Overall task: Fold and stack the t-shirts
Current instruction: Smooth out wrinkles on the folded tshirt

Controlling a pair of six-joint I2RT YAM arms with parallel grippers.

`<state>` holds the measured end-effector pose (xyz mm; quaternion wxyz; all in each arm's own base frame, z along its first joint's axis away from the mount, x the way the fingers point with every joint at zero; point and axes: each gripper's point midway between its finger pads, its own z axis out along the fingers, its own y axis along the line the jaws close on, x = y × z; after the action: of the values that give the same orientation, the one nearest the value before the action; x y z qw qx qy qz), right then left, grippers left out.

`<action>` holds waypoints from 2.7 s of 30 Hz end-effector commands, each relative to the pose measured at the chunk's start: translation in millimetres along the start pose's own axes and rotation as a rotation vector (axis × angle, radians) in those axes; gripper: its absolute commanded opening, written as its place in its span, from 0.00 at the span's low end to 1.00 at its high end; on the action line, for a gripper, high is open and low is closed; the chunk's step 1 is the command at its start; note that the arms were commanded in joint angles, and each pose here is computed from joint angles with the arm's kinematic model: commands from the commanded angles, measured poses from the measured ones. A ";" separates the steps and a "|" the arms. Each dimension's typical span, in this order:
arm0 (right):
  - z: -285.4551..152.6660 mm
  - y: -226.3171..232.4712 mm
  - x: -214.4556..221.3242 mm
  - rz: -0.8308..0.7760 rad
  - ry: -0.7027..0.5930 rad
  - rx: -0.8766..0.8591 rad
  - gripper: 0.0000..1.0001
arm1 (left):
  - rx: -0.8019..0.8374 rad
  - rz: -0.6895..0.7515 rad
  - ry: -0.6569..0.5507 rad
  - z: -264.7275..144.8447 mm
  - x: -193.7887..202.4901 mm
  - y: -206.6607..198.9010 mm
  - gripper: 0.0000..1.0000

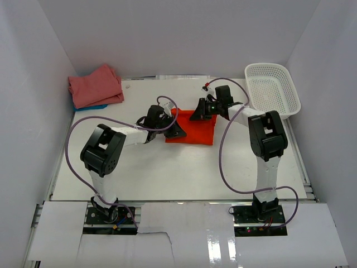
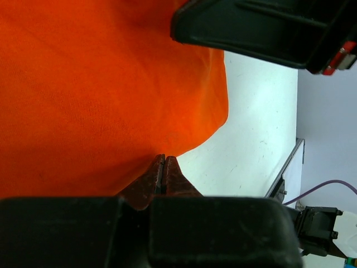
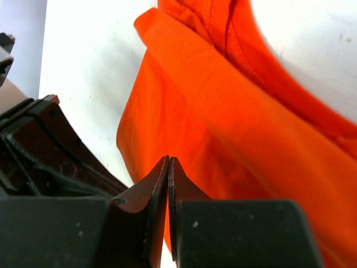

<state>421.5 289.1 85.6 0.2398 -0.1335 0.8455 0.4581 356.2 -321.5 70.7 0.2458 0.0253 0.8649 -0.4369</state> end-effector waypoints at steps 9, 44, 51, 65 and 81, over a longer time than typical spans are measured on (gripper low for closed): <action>28.7 -4.1 -16.2 -0.024 -0.024 -0.080 0.08 | -0.025 0.038 -0.019 6.2 0.6 10.6 0.00; 51.0 -90.1 -99.6 -0.069 -0.152 0.023 0.11 | -0.125 0.000 0.068 11.3 46.4 56.1 0.00; 18.6 -75.1 -153.9 -0.126 -0.210 0.033 0.11 | -0.107 0.012 0.049 2.2 41.8 44.6 0.00; -58.1 31.0 -71.0 -0.163 -0.122 0.027 0.11 | -0.002 0.061 -0.099 -29.8 -30.0 -42.2 0.00; -37.9 20.4 56.5 0.015 0.078 -0.003 0.09 | -0.061 0.076 -0.164 -26.1 -111.4 -22.6 0.00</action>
<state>349.0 256.3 81.4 0.1841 -0.1263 0.8713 0.4370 428.9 -300.7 165.6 0.3460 0.0088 0.8427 -0.4124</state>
